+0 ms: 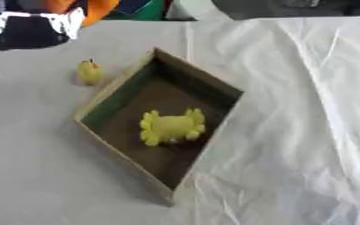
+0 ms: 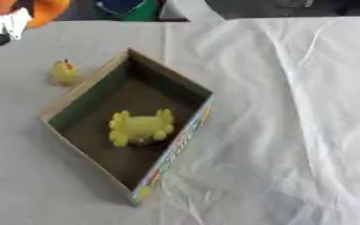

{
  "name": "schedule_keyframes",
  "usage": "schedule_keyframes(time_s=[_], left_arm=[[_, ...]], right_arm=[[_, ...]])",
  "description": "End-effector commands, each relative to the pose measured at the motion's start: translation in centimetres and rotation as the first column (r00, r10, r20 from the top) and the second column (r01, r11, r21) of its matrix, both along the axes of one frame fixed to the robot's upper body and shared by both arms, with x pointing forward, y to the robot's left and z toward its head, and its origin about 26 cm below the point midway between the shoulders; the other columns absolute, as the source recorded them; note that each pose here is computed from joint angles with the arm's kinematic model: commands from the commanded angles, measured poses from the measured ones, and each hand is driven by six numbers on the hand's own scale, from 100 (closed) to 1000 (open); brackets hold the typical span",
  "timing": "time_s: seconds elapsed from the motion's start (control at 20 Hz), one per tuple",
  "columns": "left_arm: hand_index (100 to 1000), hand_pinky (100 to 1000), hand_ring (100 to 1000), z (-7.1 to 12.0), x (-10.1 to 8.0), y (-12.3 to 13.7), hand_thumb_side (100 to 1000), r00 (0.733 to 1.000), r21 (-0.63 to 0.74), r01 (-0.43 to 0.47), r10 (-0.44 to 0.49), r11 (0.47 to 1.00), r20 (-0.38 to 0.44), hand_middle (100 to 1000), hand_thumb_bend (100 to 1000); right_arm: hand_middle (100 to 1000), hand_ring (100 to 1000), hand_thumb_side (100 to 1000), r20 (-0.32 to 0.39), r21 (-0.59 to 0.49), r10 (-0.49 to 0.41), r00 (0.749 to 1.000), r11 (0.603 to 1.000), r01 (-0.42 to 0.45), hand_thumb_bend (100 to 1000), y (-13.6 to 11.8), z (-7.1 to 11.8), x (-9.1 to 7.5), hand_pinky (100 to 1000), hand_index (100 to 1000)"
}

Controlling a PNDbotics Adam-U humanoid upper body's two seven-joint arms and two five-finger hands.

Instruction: Pick up objects on the table and place them in the box.

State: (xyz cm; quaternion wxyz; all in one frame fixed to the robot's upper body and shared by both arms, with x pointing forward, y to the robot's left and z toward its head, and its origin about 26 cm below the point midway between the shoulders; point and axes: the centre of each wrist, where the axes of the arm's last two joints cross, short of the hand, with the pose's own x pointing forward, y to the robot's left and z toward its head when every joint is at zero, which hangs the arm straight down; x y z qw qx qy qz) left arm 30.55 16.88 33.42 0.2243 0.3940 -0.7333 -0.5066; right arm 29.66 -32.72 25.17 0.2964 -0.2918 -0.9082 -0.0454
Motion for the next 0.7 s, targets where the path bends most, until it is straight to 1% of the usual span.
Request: schedule_keyframes(time_s=[0.05, 0.3, 0.5, 0.7], left_arm=[[496, 253, 462, 0.2, -0.5, -1.2, 305, 0.999, 0.037, 0.041, -0.042, 0.998, 0.019, 412, 100], [499, 254, 464, -1.5, -0.1, -2.9, 295, 0.996, 0.081, 0.081, -0.078, 0.993, -0.034, 415, 100], [505, 259, 470, -2.6, 0.0, -3.8, 287, 0.994, 0.121, 0.096, -0.090, 0.988, -0.055, 420, 100], [513, 268, 479, -3.9, 0.5, -4.7, 275, 0.991, 0.180, 0.109, -0.093, 0.978, -0.096, 429, 100]], right_arm=[[466, 541, 439, 0.032, -0.025, 0.009, 0.999, 1.000, -0.008, 100, 0.1, 1.1, -0.4, 694, 697], [466, 541, 441, 0.033, -0.027, 0.010, 0.999, 1.000, -0.009, 100, 0.1, 1.1, -0.4, 694, 697], [465, 540, 443, 0.031, -0.025, 0.008, 1.000, 1.000, -0.007, 100, 0.0, 1.0, -0.4, 695, 697], [465, 540, 442, 0.031, -0.023, 0.007, 0.999, 1.000, -0.006, 100, -0.1, 0.9, -0.4, 695, 697]])
